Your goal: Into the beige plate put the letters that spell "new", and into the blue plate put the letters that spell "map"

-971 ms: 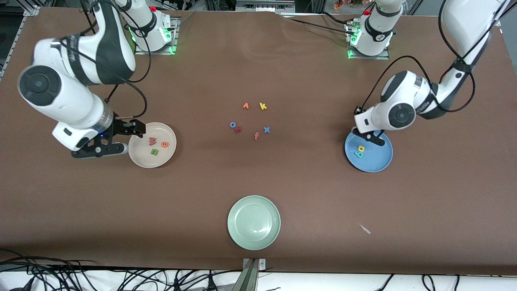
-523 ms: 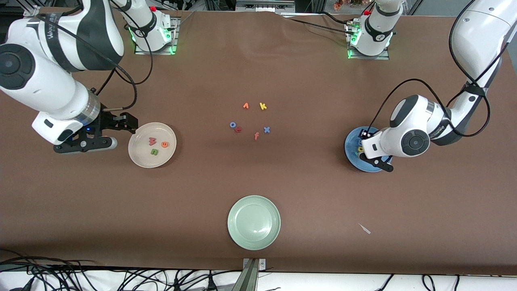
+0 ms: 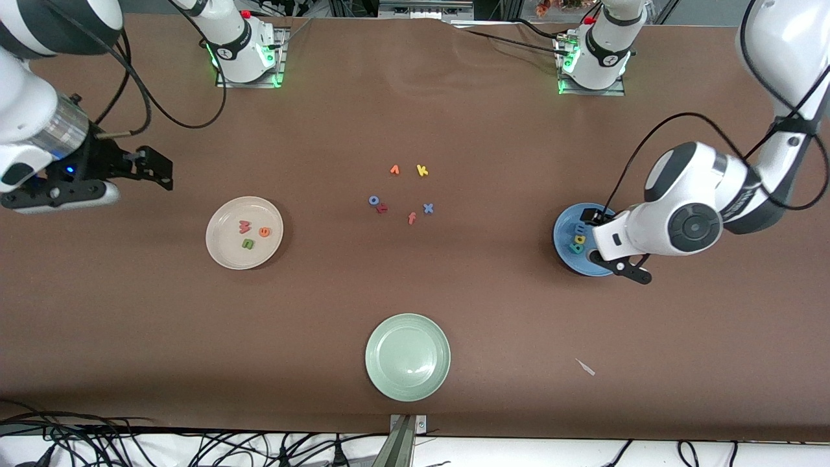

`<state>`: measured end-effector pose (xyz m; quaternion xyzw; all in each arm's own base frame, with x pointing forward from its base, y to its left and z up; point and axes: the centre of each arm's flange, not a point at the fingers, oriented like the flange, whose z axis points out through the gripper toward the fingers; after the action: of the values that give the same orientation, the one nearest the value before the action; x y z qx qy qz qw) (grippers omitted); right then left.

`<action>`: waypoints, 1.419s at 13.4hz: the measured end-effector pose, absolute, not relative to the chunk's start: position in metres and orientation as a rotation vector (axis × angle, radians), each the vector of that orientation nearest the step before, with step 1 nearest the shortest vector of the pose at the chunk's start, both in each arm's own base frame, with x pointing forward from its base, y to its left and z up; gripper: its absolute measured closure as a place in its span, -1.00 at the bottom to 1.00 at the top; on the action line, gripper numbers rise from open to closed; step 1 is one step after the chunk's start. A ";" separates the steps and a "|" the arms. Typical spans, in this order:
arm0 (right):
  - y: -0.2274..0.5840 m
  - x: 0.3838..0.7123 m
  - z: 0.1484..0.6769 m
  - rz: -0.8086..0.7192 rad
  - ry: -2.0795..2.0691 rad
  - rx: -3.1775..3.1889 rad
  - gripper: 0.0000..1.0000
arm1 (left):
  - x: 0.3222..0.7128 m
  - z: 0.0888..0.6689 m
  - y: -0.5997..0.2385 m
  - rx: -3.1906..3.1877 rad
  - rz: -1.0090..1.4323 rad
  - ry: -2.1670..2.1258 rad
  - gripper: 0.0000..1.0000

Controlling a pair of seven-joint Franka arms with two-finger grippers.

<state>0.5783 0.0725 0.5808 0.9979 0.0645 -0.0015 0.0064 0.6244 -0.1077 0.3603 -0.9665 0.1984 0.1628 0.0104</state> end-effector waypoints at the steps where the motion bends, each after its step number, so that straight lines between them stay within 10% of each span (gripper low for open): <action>1: 0.069 0.570 0.583 -0.006 0.196 3.124 -1.00 | 0.628 0.392 -0.112 -3.016 0.484 0.617 -1.00; 12: 0.075 0.565 0.586 0.015 0.224 3.097 -1.00 | 0.631 0.569 -0.105 -3.091 0.139 0.394 -1.00; 19: 0.076 0.569 0.588 0.034 0.238 3.060 -1.00 | 0.607 0.583 -0.071 -3.112 0.044 0.114 -1.00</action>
<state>0.5694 0.0761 0.5879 0.9963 0.0773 0.0110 0.0362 0.6069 -0.0709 0.5833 -0.9991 0.0366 0.0142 0.0136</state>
